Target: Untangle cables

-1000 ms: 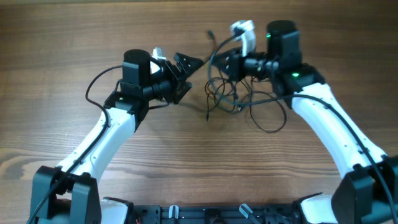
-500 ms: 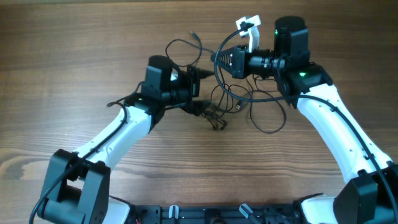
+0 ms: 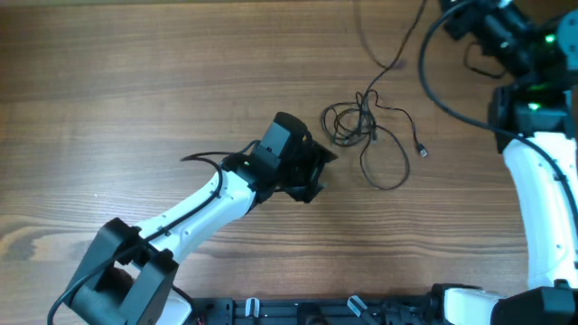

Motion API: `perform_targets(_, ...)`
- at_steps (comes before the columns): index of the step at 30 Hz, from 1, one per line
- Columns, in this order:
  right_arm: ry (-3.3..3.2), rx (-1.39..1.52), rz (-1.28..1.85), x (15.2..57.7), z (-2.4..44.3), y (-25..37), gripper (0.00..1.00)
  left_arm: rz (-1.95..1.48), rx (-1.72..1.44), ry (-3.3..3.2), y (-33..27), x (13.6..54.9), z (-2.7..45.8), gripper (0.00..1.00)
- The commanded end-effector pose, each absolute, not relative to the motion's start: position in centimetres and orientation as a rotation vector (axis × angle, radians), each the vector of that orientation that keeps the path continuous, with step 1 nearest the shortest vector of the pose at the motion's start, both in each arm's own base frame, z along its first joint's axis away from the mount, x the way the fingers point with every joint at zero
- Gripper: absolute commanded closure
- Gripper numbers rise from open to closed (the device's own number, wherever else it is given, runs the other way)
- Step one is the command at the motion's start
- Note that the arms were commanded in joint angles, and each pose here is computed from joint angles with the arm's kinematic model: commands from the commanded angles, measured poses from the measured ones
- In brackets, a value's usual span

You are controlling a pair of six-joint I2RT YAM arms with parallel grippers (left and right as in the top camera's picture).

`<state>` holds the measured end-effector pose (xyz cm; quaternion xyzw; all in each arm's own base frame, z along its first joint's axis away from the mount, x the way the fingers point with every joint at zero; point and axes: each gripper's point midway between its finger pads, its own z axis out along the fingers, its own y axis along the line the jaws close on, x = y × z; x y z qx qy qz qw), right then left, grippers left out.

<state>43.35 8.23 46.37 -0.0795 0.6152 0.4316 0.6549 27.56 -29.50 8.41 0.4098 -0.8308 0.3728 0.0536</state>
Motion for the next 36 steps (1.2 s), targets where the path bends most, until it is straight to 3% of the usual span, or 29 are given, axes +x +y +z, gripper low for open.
perform_targets(1,1.329,0.012,0.888,44.1,48.6,2.2,0.96,0.976,1.293,-2.594,-27.7,27.3,5.8,0.22)
perform_targets(3,1.341,0.113,1.006,43.8,48.7,0.7,0.96,0.953,1.319,-2.614,-27.3,27.5,5.5,0.2)
perform_targets(6,1.348,0.023,0.885,44.0,48.2,0.6,0.95,0.958,1.335,-2.629,-27.1,27.8,5.5,0.17)
perform_targets(9,1.59,0.106,0.941,45.5,42.0,2.8,0.95,1.137,1.315,-2.635,-28.3,29.9,7.2,0.0)
perform_targets(14,1.765,0.031,0.957,44.9,37.9,6.7,0.95,1.608,1.451,-2.451,-28.6,36.3,13.0,0.0)
perform_targets(17,1.774,-0.031,1.015,44.2,37.9,9.0,0.95,1.576,1.661,-2.206,-28.5,36.7,12.8,0.0)
perform_targets(21,1.784,-0.051,1.035,44.0,37.8,10.2,0.95,1.561,1.707,-2.055,-31.6,35.9,11.5,0.01)
perform_targets(31,1.895,-0.005,1.089,43.1,35.4,10.6,0.95,1.574,1.673,-2.135,-35.8,35.7,3.9,0.5)
perform_targets(36,1.919,-0.014,1.131,42.6,35.1,11.0,0.96,1.648,1.589,-2.275,-36.0,36.4,3.0,0.54)
